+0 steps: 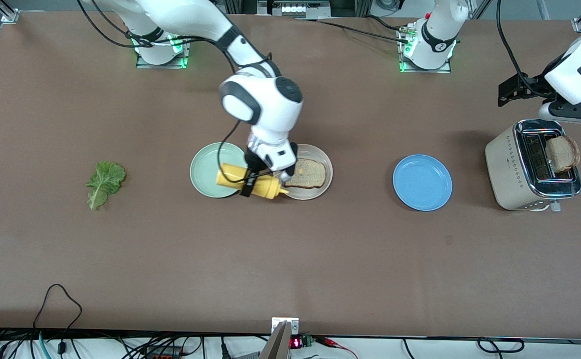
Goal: Make sandwich in beige plate with both arms
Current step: 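Carry the yellow bottle back beside the lettuce with the right gripper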
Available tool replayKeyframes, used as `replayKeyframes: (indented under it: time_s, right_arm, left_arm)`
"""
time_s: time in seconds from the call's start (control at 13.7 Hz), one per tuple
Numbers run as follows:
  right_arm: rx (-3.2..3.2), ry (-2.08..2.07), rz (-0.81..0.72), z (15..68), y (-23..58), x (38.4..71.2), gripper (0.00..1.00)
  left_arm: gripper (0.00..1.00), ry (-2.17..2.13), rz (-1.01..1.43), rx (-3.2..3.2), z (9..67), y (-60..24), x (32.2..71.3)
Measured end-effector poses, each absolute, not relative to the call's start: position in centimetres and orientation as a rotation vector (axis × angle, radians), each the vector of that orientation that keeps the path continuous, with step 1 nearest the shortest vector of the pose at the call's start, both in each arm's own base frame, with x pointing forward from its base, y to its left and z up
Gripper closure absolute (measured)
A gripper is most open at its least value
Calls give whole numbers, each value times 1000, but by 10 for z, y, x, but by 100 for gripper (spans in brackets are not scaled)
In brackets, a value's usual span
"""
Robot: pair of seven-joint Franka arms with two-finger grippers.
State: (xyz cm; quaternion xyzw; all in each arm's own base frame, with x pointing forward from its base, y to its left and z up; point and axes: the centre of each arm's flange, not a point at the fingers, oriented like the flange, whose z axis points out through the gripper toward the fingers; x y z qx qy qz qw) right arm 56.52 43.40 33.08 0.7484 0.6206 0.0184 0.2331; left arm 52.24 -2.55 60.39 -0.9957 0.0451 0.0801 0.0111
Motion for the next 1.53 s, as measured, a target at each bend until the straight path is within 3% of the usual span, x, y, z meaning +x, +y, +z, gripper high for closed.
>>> replayKeyframes:
  time_s: [0.36, 0.66, 0.95, 1.53]
  right_arm:
    - [2260, 1883, 60, 400, 332, 621, 60]
    - [2488, 2062, 188, 409, 227, 662, 60]
    - [2787, 2216, 552, 356, 117, 671, 60]
    - [2800, 2431, 1399, 226, 36, 617, 60]
  left_arm:
    - [0, 142, 248, -3106, 604, -26, 522]
    - [0, 142, 249, -3106, 604, -26, 523]
    - [0, 143, 249, -3106, 604, -26, 523]
    - [0, 143, 249, -3106, 604, -26, 523]
